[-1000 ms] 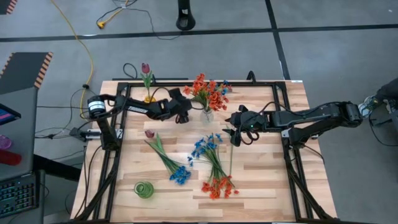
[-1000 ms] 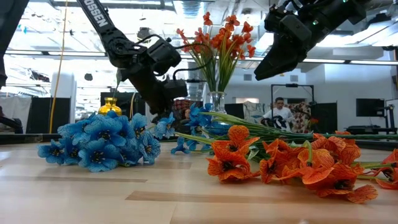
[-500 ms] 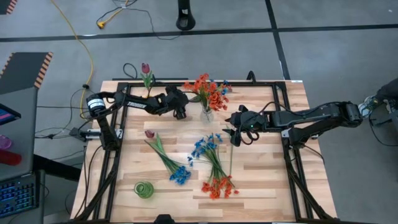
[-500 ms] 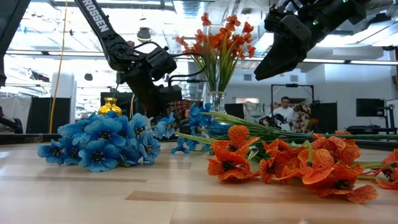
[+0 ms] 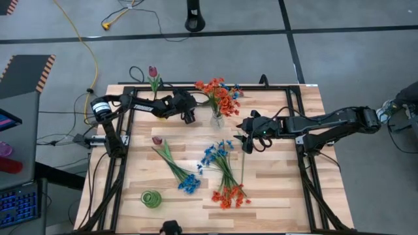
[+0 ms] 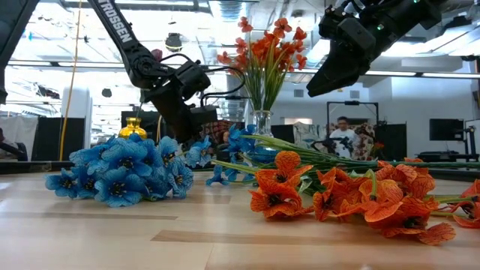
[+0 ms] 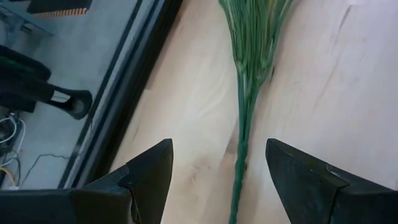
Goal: Sort flowers into vase by color
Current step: Put the top blue flowers into the green vase
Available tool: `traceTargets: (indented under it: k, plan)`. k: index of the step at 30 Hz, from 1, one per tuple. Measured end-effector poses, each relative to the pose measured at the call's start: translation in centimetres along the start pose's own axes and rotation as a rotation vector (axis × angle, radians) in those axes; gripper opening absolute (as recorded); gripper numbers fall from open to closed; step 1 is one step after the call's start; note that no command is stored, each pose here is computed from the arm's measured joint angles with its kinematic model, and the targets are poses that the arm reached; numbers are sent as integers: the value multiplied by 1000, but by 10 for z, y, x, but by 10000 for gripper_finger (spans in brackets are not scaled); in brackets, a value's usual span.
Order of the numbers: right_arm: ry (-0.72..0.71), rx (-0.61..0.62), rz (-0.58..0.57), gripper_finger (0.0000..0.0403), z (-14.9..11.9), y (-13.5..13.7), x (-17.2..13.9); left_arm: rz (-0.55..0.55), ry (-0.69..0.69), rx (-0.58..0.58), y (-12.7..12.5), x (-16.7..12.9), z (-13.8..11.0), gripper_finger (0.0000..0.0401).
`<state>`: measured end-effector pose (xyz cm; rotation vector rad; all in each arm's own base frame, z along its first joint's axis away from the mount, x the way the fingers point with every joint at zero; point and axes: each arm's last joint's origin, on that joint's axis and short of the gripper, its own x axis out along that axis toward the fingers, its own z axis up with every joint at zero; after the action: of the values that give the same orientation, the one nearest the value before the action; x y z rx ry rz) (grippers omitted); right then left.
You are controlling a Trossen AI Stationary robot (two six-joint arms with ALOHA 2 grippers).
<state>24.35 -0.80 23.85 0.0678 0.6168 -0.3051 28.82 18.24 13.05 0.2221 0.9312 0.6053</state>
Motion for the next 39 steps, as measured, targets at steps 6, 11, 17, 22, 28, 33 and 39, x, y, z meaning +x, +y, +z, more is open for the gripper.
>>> traceTargets:
  k: [6, 11, 17, 22, 28, 33, 39]
  plan:
    - [5, -2, 0, 250, -1, 0, 0, 27, 24, 19, -2, 10, -6, 245]
    - [7, -2, 0, 250, -1, 0, 0, 33, 8, 15, 0, 13, -4, 245]
    - [7, -2, -1, 250, -1, 0, 0, -4, 14, -57, 8, 15, -9, 245]
    - [7, -2, -1, 250, -1, 0, 0, -33, 17, -123, 14, 17, -13, 245]
    - [7, -2, -1, 250, -1, 0, 0, -51, 36, -139, 14, 17, -15, 241]
    - [7, -1, -1, 250, -1, 0, 0, -67, 35, -138, 14, 17, -15, 201]
    - [7, -1, -1, 250, -1, 0, 0, -81, 39, -137, 13, 17, -16, 129]
